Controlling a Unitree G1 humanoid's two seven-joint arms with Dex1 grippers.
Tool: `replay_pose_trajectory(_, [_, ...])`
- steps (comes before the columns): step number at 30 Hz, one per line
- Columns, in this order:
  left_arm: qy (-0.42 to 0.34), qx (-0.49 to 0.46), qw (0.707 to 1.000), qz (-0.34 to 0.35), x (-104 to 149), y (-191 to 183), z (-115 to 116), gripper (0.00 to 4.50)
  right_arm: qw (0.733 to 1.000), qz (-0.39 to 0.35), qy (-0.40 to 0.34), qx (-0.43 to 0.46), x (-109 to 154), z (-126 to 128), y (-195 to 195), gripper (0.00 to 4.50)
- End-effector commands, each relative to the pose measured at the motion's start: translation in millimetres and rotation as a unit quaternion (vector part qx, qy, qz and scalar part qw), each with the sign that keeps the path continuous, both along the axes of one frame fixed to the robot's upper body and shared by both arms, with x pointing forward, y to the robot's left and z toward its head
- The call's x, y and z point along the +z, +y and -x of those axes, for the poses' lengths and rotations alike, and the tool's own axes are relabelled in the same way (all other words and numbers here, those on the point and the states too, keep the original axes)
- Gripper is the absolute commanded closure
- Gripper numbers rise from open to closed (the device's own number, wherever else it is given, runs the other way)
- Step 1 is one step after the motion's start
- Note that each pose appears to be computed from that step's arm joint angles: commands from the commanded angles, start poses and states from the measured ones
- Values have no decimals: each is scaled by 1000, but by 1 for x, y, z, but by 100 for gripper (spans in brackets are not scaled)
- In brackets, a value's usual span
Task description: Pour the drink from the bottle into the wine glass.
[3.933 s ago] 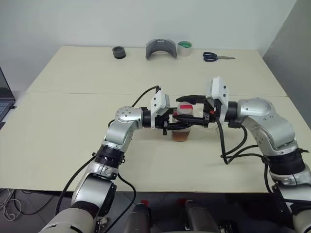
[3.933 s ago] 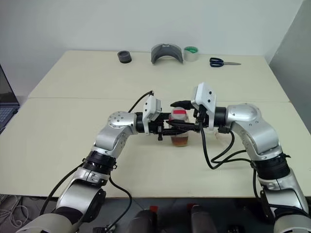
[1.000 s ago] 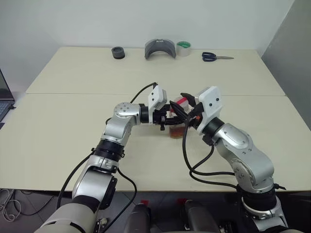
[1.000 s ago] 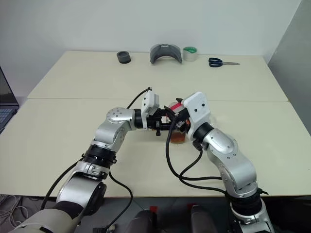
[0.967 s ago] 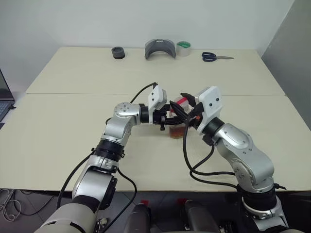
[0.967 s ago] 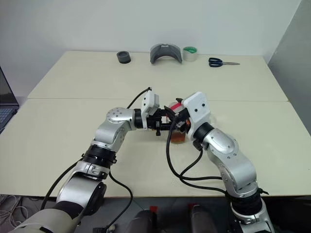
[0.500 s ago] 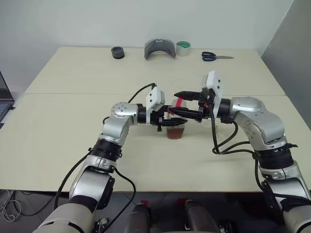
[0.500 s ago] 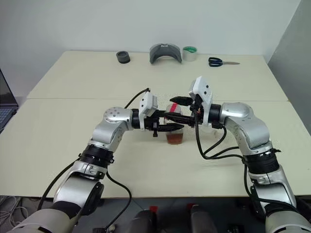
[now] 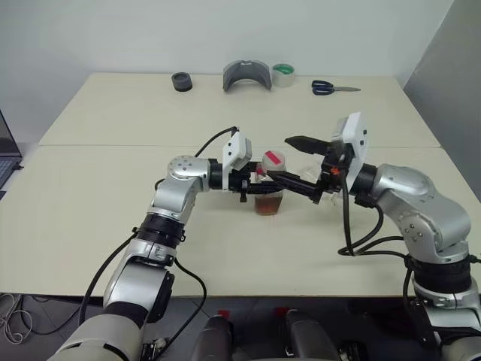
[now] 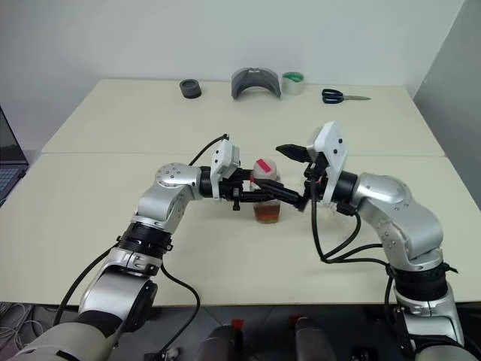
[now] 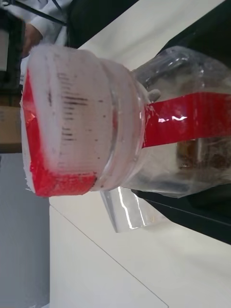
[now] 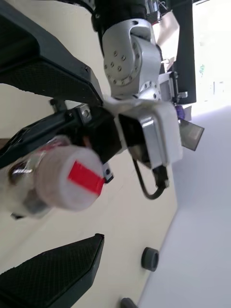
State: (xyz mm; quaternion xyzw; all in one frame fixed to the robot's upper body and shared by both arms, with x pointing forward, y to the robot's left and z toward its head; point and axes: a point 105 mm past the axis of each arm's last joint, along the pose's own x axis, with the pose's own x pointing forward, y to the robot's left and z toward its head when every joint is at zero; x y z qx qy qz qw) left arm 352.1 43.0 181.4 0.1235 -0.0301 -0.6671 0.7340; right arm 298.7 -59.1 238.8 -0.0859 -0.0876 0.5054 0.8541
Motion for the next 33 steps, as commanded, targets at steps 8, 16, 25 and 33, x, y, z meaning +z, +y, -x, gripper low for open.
replay_pose_trajectory(8, [-15,-11,1000,23,23,1,-2,267,993,7,-76,-86,6,-18,4,0])
replay_pose_trajectory(16, [-14,-9,1000,21,24,3,-3,267,991,11,-65,-113,3,-24,-11,0])
replay_pose_trajectory(25, [-17,-5,1000,15,21,6,-5,267,993,3,-50,-104,1,-15,-16,0])
replay_pose_trajectory(33, [-19,-4,1000,10,19,7,-4,267,994,-1,-44,-98,2,-12,-14,0])
